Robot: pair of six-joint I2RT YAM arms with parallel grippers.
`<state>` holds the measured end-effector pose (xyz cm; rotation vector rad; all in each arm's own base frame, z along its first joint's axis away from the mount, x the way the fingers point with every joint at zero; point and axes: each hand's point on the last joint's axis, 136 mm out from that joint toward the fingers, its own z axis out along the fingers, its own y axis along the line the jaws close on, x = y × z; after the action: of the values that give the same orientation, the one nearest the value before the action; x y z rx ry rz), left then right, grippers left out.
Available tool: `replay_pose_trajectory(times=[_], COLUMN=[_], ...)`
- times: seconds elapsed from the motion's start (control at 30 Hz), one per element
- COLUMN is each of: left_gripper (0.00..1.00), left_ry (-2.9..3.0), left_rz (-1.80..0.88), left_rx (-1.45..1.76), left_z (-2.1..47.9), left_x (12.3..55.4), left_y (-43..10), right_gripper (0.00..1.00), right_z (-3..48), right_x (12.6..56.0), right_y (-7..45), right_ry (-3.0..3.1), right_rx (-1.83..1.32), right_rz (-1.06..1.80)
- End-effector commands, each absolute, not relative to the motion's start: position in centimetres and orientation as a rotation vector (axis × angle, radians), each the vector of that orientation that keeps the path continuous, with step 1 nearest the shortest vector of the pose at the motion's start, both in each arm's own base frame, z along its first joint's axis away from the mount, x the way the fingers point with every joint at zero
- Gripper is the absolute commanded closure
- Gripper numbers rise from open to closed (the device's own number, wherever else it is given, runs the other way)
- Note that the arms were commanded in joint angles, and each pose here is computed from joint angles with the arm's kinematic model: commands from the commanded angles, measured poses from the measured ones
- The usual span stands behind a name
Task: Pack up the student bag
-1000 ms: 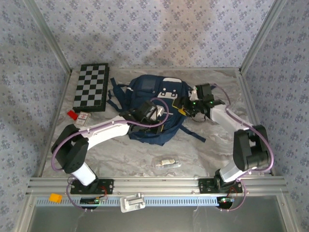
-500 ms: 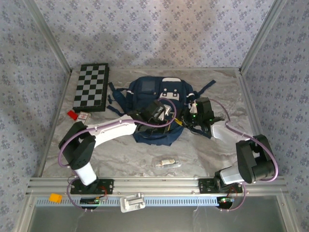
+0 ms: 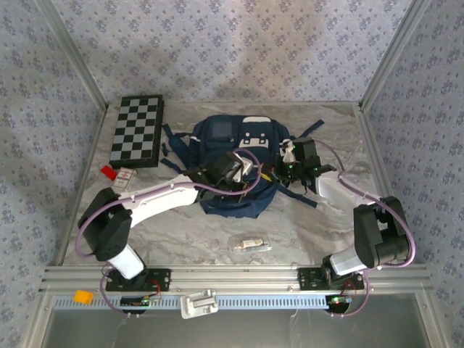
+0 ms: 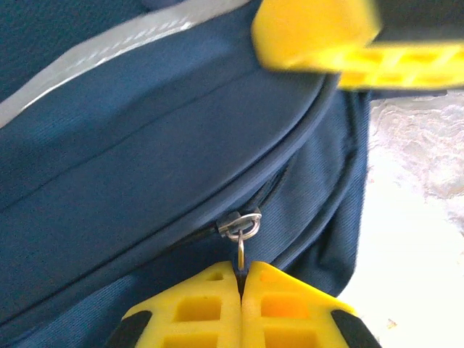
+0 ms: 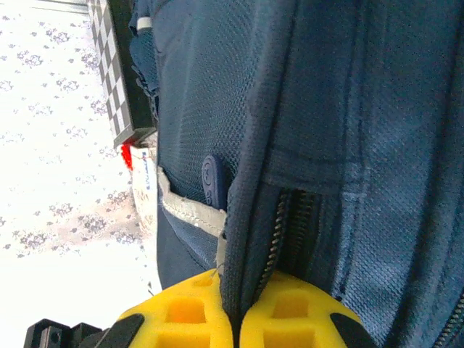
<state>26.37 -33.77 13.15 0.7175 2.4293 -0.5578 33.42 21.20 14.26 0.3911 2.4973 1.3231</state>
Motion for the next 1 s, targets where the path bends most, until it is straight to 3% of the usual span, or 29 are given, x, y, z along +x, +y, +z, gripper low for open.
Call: replay_pose_trajectory(times=[0.0,0.27,0.4,0.63,0.67,0.97], left_gripper=[1.0,1.0,1.0,1.0,1.0,1.0], left_ry=[2.502,2.507,2.443,2.421,2.413,2.399], left_rz=[-0.448,-0.528,-0.661,-0.689,-0.701,-0.742], left_rx=[0.725,0.715,0.702,0.645,0.641,0.669], left_z=[12.6,13.2,14.4,15.1,15.3,16.0], left_x=[25.8,25.4,25.8,27.6,27.8,27.8], left_y=[-29.4,-29.3,-32.5,-34.3,-34.5,-36.3], right_gripper=[1.0,0.97,0.8,0.37,0.34,0.4], right_z=[15.4,16.3,15.9,16.9,16.8,15.7], right_x=[36.3,41.1,42.1,36.7,35.9,34.1], right_y=[18.5,18.4,17.8,17.0,17.3,23.2], right_ry=[2.452,2.464,2.49,2.448,2.442,2.403], right_rx=[0.385,0.325,0.363,0.415,0.431,0.501], right_rz=[1.28,1.26,1.191,1.153,1.184,1.369])
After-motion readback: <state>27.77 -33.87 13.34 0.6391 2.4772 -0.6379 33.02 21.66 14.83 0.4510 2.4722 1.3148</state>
